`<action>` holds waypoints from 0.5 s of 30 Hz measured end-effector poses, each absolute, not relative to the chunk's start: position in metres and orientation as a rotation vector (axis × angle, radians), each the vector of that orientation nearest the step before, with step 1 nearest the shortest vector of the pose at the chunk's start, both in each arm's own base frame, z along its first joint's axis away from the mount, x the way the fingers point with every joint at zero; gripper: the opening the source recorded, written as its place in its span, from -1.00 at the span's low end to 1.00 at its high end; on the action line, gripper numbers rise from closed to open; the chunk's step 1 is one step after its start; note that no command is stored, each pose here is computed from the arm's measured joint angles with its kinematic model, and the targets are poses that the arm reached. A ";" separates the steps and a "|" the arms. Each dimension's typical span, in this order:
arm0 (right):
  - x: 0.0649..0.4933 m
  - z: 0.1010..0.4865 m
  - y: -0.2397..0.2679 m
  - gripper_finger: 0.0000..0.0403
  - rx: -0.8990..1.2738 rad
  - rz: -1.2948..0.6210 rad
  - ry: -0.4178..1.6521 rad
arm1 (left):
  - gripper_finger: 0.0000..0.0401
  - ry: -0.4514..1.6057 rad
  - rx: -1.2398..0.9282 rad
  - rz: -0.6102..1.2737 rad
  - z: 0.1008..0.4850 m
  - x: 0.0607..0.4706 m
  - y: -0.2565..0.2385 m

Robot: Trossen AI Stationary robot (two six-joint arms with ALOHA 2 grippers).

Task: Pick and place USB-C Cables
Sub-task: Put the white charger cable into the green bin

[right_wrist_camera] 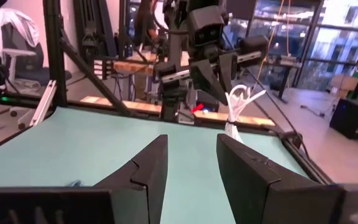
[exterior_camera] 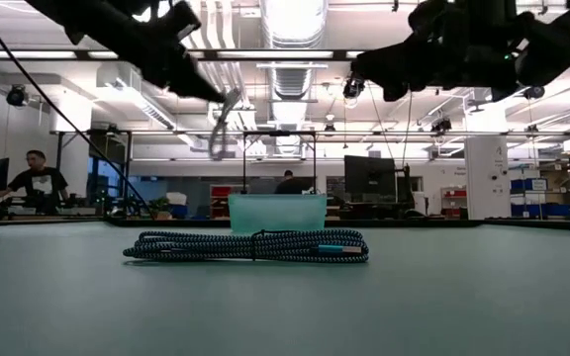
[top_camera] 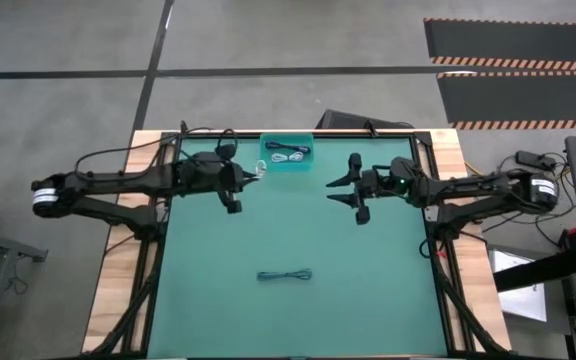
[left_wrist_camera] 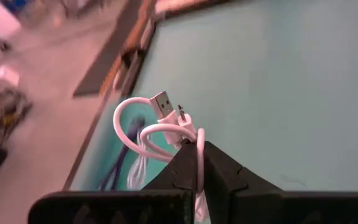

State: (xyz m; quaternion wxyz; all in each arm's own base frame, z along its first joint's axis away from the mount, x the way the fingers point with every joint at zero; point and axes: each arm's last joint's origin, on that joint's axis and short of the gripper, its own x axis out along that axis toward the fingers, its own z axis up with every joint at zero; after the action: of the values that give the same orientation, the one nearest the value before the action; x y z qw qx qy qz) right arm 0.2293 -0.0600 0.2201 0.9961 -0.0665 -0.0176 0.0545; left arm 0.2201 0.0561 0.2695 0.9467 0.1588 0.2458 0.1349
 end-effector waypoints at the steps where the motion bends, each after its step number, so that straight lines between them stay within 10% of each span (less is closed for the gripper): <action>1: 0.232 0.219 -0.061 -0.37 -0.135 0.108 -0.045 | -1.00 0.465 0.324 0.270 0.271 0.222 0.056; 15: 0.283 0.216 -0.078 -0.37 -0.122 0.065 -0.052 | -1.00 0.230 0.321 0.201 0.279 0.243 0.058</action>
State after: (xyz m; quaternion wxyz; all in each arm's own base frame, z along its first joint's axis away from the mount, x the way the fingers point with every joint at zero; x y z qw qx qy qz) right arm 0.2828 -0.0781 0.2162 0.9973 -0.0609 -0.0261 0.0327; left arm 0.2426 0.0578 0.2787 0.9755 0.1594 0.1142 0.0995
